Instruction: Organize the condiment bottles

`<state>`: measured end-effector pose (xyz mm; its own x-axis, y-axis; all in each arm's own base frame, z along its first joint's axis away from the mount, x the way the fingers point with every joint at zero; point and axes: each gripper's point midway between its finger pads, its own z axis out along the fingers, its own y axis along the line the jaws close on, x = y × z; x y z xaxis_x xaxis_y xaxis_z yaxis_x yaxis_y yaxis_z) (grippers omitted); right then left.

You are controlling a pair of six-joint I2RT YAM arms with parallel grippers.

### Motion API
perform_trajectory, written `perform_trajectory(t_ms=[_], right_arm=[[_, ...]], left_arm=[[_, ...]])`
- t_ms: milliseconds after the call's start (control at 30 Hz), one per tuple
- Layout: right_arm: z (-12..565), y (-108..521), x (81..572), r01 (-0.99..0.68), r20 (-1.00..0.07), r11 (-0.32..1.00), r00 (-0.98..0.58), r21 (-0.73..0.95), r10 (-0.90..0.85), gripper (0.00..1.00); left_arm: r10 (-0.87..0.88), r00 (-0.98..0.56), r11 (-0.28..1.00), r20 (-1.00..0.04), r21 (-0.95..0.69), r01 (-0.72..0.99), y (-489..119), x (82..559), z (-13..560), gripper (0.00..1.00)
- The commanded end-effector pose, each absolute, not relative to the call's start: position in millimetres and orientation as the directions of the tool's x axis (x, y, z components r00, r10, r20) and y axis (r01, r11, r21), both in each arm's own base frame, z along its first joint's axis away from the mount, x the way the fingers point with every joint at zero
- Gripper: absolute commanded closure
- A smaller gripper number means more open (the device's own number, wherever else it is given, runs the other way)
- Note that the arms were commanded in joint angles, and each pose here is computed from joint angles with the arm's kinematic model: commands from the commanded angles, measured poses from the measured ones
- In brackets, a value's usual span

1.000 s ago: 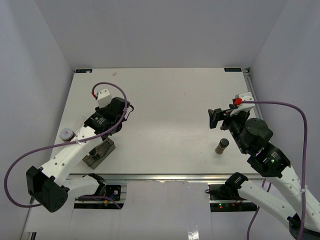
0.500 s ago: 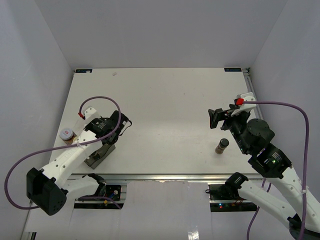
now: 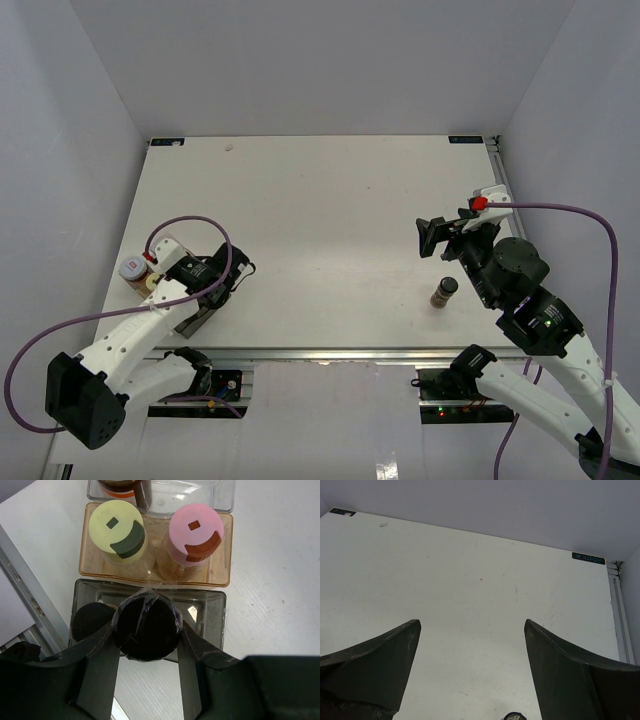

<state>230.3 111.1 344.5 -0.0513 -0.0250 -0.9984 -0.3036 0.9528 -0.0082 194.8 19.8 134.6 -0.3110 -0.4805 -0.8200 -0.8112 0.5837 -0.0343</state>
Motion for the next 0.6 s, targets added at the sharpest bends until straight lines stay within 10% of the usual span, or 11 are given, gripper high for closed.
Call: perform_trajectory(t_ms=[0,567], right_arm=[[361,112,229,-0.310,-1.000,0.951,-0.003,0.020,0.020,0.10],[360,113,230,-0.310,-1.000,0.951,-0.009,0.017,0.015,0.09]], left_arm=[[-0.485,-0.212,0.538,-0.848,-0.098,-0.837,29,196,134,1.00],[-0.479,-0.200,0.568,-0.855,-0.129,-0.813,22,211,112,1.00]])
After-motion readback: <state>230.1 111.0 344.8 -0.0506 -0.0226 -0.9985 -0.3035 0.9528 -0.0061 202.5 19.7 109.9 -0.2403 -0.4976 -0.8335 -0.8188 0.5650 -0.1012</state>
